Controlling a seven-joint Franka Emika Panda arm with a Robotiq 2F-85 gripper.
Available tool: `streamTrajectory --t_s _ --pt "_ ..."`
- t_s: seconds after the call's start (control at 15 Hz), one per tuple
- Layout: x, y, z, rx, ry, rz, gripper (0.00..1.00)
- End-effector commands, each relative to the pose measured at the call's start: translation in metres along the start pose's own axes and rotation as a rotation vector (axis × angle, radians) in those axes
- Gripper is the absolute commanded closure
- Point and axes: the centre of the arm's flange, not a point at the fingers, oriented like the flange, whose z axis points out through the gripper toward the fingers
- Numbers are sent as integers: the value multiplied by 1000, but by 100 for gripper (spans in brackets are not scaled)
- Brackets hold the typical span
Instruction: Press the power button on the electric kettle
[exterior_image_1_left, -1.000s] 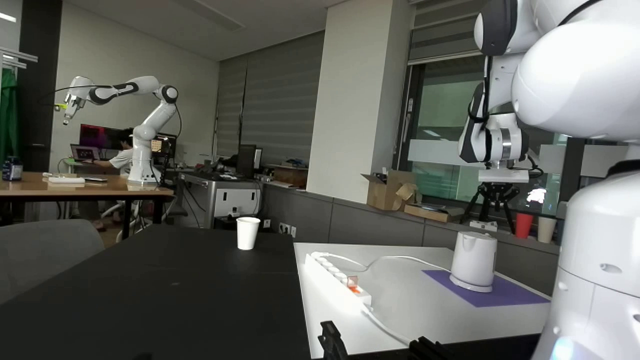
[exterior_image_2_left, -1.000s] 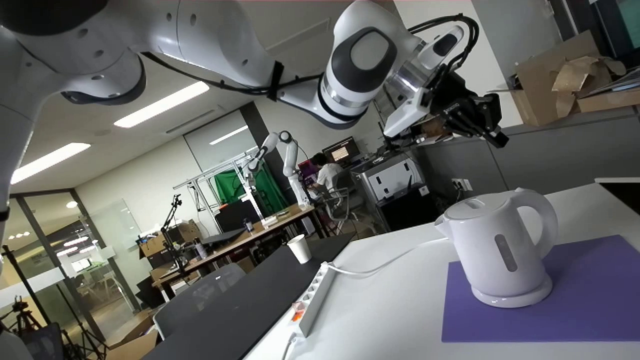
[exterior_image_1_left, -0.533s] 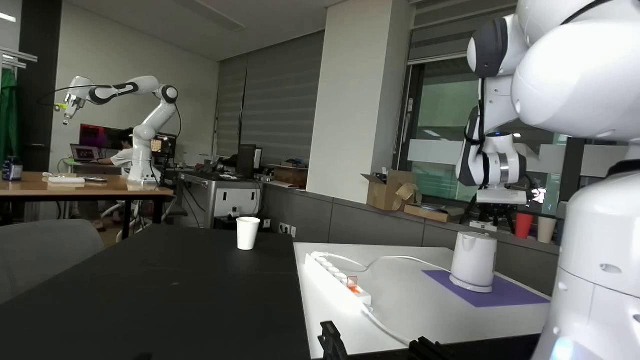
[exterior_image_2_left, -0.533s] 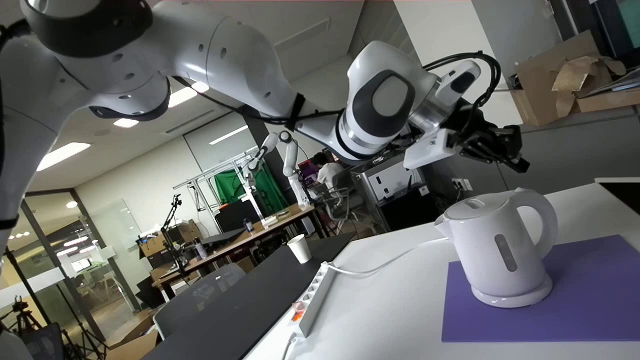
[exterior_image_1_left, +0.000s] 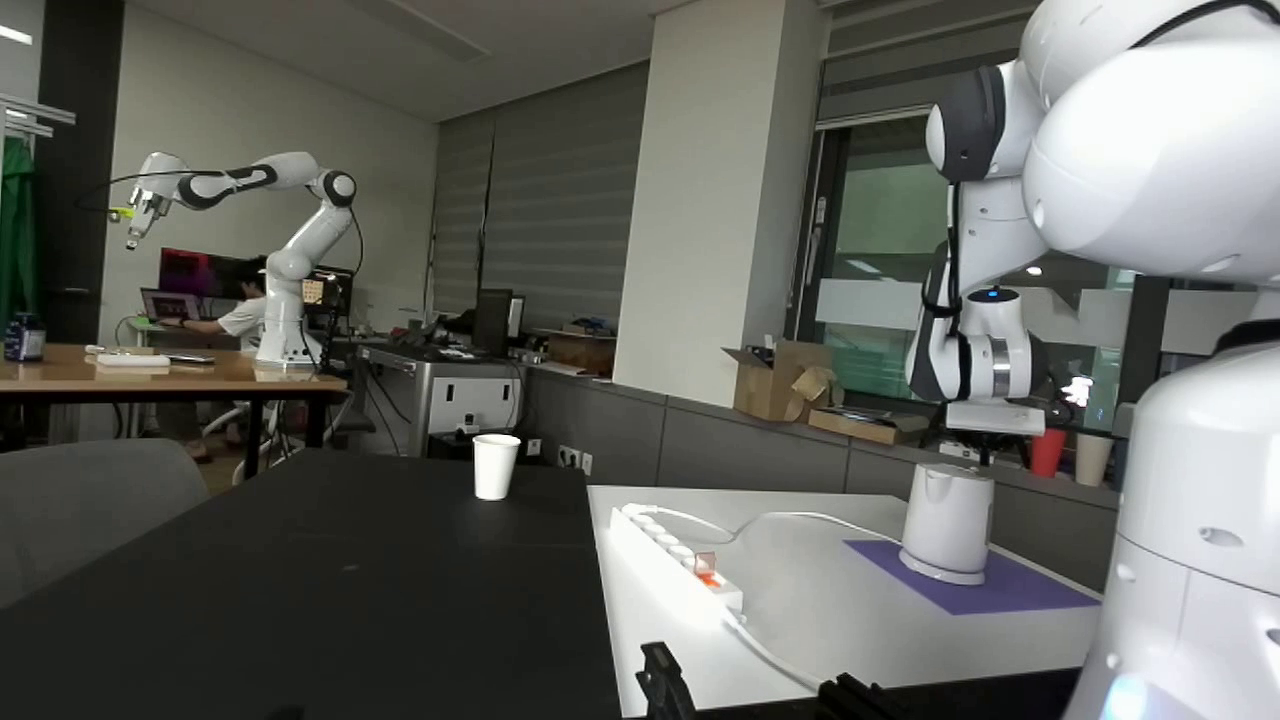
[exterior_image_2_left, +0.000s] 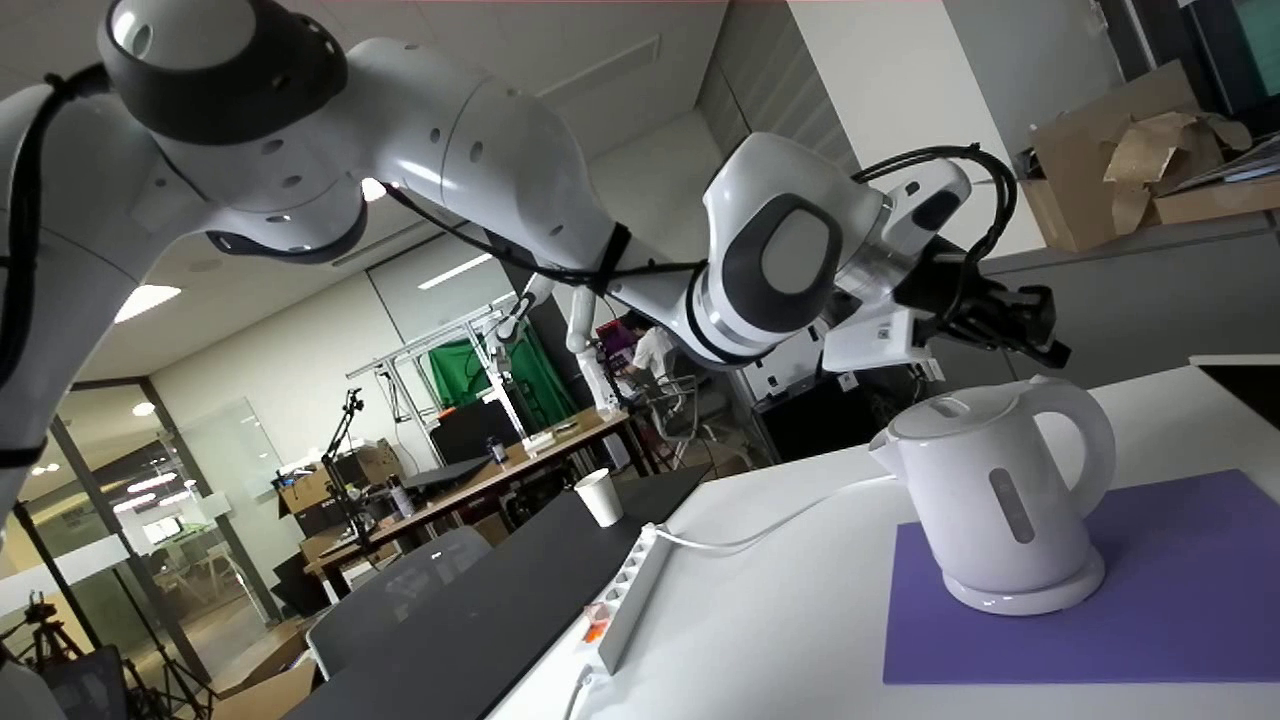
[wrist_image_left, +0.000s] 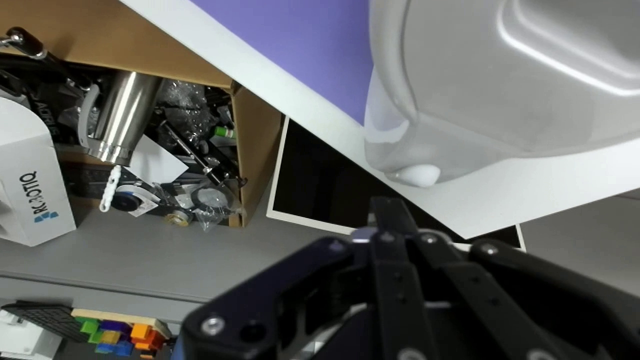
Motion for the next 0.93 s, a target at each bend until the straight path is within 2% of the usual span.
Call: streamTrajectory --t_s 0.0,0.13,0.6,0.87 --pt "4 -4 1 25 55 37 100" --pt "2 -7 2 28 60 37 100" --pt "-2 -6 10 -51 -26 44 100" --pt "-4 -9 6 -61 -42 36 100"
